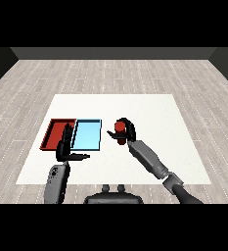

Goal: Pick the red can and put it in the red box

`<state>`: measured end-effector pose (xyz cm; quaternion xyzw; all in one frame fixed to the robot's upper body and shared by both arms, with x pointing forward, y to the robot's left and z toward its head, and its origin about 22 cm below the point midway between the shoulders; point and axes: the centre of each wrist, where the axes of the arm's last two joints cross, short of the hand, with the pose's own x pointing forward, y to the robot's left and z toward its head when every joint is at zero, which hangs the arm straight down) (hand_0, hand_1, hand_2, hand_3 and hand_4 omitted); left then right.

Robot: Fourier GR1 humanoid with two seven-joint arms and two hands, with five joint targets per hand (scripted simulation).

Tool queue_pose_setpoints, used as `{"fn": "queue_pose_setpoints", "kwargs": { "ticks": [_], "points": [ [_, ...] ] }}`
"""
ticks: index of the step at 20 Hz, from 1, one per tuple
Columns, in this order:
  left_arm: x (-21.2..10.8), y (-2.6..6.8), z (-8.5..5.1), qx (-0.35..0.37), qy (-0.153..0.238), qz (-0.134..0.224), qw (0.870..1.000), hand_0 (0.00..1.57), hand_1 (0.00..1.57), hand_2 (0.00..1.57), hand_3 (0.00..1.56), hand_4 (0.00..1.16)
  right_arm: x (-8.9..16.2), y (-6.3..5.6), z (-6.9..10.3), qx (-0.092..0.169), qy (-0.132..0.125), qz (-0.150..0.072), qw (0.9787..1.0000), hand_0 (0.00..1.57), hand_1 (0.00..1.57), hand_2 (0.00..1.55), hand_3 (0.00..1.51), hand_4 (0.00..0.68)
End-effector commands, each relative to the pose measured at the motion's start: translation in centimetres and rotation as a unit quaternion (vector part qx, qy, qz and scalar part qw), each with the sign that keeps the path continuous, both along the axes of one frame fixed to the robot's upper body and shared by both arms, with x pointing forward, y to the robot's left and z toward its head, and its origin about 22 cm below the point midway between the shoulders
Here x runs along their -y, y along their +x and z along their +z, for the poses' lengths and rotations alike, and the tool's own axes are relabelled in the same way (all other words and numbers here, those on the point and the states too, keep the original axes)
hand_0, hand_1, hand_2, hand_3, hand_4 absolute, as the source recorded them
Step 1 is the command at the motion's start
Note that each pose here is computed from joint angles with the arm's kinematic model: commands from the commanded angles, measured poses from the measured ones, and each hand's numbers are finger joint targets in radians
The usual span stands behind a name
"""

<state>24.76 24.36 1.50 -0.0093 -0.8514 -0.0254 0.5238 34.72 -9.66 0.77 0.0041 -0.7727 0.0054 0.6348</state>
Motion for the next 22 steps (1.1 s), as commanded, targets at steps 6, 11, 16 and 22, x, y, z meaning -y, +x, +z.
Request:
{"fn": "queue_pose_setpoints", "kwargs": {
  "ticks": [6, 11, 16, 22],
  "points": [
    [4.2, 0.43, 1.0, -0.023, -0.014, -0.091, 0.995, 0.00, 0.00, 0.00, 0.00, 0.00, 3.5, -2.4, 5.4, 0.084, 0.013, -0.004, 0.9964, 1.56, 1.56, 1.46, 1.41, 0.611],
    [6.7, 0.31, 2.8, -0.033, -0.008, -0.116, 0.993, 0.00, 0.00, 0.00, 0.00, 0.00, 2.2, -3.9, 7.6, 0.109, 0.022, -0.010, 0.9937, 1.56, 1.56, 1.46, 1.41, 0.598],
    [8.1, 0.55, 4.0, -0.034, 0.000, -0.120, 0.992, 0.00, 0.00, 0.00, 0.00, 0.00, 2.0, -4.9, 7.5, 0.126, 0.022, -0.002, 0.9918, 1.57, 1.57, 1.46, 1.40, 0.624],
    [11.7, 1.51, 4.1, -0.057, -0.007, -0.167, 0.984, 0.00, 0.00, 0.00, 0.00, 0.00, 3.0, -5.7, 10.2, 0.156, 0.024, -0.008, 0.9875, 1.57, 1.57, 1.48, 1.42, 0.655]
  ]
}}
